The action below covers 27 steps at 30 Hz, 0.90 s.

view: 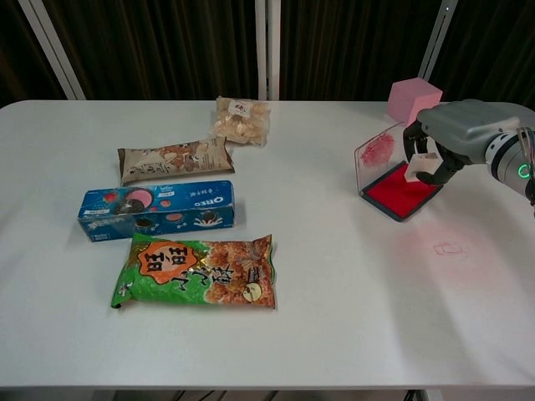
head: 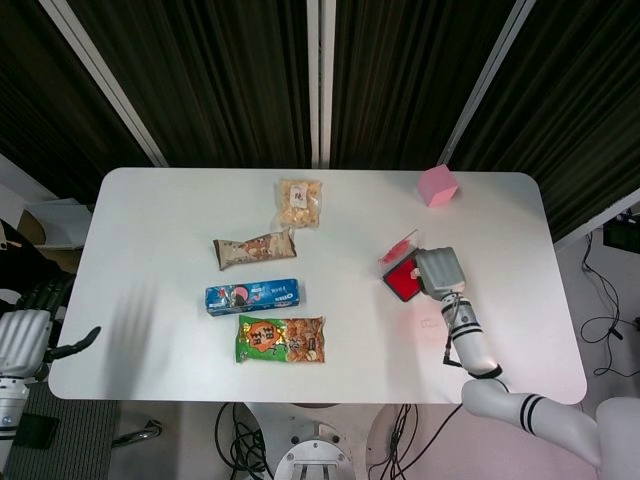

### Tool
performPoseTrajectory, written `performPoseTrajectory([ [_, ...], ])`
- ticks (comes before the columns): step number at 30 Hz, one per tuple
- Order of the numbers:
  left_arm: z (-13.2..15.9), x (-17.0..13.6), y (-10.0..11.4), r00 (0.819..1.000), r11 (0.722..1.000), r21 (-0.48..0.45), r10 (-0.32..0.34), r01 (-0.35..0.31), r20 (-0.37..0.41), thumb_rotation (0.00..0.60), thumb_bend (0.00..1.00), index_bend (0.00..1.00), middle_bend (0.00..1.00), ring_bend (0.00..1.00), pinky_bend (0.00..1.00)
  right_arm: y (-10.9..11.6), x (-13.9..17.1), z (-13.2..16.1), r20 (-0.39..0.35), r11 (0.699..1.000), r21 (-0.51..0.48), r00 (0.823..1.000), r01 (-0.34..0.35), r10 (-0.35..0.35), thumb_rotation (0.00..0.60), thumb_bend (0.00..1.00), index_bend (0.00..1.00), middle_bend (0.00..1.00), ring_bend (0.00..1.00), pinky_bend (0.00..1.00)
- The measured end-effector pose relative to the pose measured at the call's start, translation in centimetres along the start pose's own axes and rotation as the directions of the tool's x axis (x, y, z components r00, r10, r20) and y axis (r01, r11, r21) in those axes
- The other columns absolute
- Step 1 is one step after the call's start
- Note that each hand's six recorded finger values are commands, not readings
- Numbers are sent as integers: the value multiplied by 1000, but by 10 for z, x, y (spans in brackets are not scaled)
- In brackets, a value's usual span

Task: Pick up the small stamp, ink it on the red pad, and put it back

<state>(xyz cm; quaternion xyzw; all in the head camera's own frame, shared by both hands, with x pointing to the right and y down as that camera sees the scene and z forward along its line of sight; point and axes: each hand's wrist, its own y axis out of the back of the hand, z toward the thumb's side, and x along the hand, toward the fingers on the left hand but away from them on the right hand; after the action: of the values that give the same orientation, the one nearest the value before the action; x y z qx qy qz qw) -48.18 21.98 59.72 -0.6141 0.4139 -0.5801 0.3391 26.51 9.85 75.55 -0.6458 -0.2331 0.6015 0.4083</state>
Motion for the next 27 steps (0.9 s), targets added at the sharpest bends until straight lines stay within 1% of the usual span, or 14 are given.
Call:
performPoseTrajectory([
  [7, -2, 1, 0, 1000, 1000, 1, -3, 3, -4, 181, 167, 89, 118, 118, 206, -5, -5, 4, 1, 1000, 8, 1000, -14, 14, 600, 344, 623, 540, 598, 780],
  [14, -3, 0, -1, 1000, 1000, 1, -6, 6, -8, 181, 166, 89, 118, 118, 206, -15, -10, 5, 1, 999, 24, 999, -48, 48, 600, 348, 625, 540, 598, 780],
  [18, -3, 1, -1, 1000, 1000, 2, -6, 6, -7, 180, 167, 90, 118, 118, 206, -18, -11, 5, 3, 998, 23, 998, -56, 56, 600, 348, 625, 542, 598, 780],
  [22, -4, 1, -1, 1000, 1000, 4, -4, 4, -8, 184, 166, 89, 118, 118, 206, -11, -10, 6, -1, 999, 1, 999, -34, 34, 600, 349, 630, 547, 606, 780],
  [27, -2, 1, -1, 1000, 1000, 1, -3, 3, -5, 183, 166, 89, 118, 118, 206, 9, -3, 3, -8, 1000, -27, 1000, 17, -17, 600, 348, 630, 548, 606, 780],
])
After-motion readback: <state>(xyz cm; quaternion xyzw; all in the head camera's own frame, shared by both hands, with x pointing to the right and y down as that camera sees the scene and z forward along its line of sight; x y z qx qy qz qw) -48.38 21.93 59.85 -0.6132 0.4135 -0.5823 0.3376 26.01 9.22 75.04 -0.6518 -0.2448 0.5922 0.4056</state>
